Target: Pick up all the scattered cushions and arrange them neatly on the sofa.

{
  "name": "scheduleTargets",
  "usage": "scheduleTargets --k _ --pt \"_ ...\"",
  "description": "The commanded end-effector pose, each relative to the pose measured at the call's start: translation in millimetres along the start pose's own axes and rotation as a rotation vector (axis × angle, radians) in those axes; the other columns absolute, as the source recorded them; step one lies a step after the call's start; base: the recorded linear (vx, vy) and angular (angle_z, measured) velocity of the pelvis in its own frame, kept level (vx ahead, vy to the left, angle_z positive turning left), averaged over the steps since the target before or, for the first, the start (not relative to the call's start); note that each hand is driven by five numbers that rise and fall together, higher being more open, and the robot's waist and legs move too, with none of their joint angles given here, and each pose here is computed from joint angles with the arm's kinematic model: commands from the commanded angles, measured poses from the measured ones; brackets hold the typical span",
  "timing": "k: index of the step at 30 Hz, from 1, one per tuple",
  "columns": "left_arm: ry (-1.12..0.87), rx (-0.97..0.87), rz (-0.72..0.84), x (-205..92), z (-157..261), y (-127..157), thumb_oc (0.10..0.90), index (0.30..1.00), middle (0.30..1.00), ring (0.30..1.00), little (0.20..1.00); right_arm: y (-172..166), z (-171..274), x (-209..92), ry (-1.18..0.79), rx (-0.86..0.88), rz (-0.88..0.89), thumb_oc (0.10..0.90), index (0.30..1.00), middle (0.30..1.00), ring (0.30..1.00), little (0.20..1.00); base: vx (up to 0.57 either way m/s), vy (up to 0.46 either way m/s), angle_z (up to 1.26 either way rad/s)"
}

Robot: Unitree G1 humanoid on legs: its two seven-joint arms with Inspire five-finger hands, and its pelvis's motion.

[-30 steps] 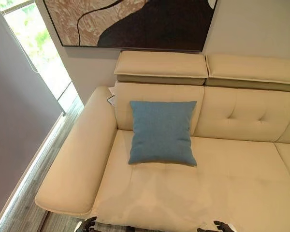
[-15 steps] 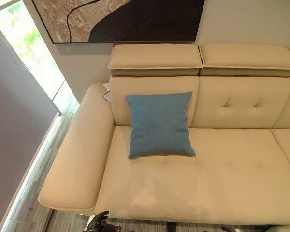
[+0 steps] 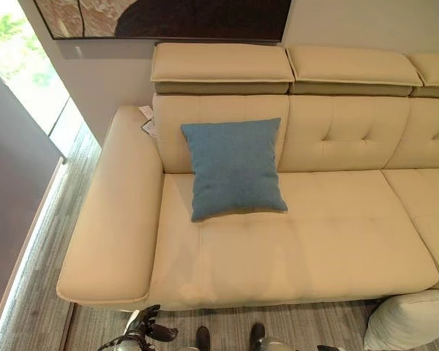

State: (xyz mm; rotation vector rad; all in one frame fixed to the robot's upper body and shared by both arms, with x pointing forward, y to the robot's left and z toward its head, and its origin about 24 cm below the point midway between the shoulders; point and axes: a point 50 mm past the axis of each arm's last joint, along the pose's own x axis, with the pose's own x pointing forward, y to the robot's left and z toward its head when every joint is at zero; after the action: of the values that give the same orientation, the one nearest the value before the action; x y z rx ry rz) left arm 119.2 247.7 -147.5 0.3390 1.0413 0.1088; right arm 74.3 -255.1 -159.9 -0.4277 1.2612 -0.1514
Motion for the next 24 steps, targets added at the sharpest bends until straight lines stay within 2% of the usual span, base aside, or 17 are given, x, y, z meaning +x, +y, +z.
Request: scheduleTargets --k 1,11,18,24 --pt "0.022 0.000 0.022 -1 -7 5 0.800 0.900 0.900 0.900 0.900 -10 2 0 -0.032 -0.009 -0.033 0.800 0.900 0.900 0.900 0.900 0.00 -0.074 -0.11" --pt "0.018 0.019 -0.018 0 -2 -10 0.800 0.900 0.900 0.900 0.900 -17 9 1 -0.053 0.069 -0.059 0.800 0.900 0.900 0.900 0.900 -0.15 -0.076 0.10" --pt "-0.012 0.031 -0.059 1 8 -22 0.800 0.900 0.900 0.900 0.900 -19 -4 0 -0.014 0.095 -0.066 0.800 0.900 0.900 0.900 0.900 -0.20 0.091 -0.23" --pt "-0.043 0.074 -0.050 4 18 -19 0.800 0.900 0.900 0.900 0.900 -18 4 1 -0.026 0.150 -0.076 0.800 0.900 0.900 0.900 0.900 -0.20 0.158 -0.40"
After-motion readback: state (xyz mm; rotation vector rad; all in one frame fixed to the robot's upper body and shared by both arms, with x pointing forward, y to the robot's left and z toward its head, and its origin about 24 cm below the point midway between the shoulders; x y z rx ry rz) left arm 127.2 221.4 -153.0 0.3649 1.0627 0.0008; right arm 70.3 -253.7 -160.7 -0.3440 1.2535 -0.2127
